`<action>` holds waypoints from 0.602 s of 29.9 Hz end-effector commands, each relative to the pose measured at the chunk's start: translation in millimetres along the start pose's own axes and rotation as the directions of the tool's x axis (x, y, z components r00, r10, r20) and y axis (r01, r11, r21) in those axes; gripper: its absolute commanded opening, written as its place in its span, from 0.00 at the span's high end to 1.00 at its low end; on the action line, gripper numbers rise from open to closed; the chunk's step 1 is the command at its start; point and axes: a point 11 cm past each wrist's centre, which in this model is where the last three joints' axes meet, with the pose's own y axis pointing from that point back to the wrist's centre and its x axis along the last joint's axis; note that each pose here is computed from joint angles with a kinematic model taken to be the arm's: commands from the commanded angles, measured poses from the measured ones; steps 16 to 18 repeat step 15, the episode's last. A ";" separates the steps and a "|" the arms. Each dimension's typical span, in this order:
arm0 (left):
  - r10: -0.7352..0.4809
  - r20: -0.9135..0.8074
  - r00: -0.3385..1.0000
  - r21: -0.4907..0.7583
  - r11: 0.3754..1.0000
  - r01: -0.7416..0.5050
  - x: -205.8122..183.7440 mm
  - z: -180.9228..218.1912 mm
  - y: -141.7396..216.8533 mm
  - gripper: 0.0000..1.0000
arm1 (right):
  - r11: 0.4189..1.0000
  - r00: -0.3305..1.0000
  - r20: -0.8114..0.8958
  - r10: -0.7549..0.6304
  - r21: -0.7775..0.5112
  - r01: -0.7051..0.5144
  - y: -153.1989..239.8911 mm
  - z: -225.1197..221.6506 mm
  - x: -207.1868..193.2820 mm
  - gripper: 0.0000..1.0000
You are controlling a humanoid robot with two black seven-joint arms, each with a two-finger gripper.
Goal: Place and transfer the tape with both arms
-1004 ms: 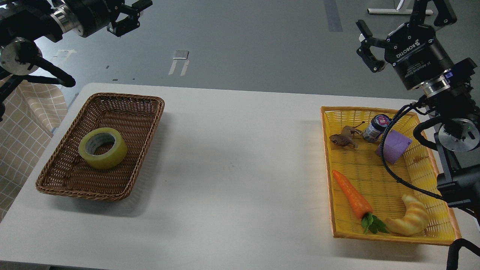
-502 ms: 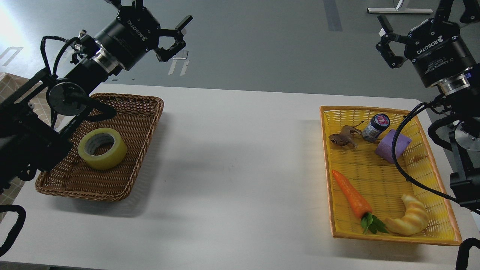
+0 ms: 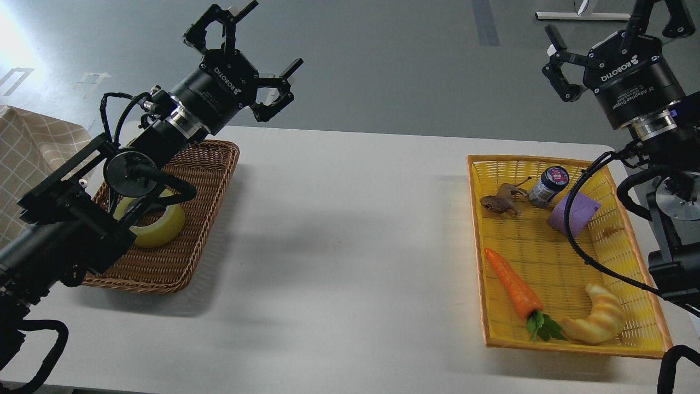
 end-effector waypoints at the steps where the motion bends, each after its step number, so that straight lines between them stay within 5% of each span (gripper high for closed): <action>1: -0.011 -0.018 1.000 -0.010 1.000 0.011 -3.3 -3.6 -4.1 0.02 | 1.000 1.000 0.001 -0.008 0.004 0.008 -2.9 -0.3 -3.0 0.00; 18: 0.006 -0.003 1.000 0.001 1.000 -0.006 1.9 -1.4 -0.5 0.02 | 1.000 1.000 0.022 -0.017 0.025 0.017 -4.0 2.1 -7.9 0.00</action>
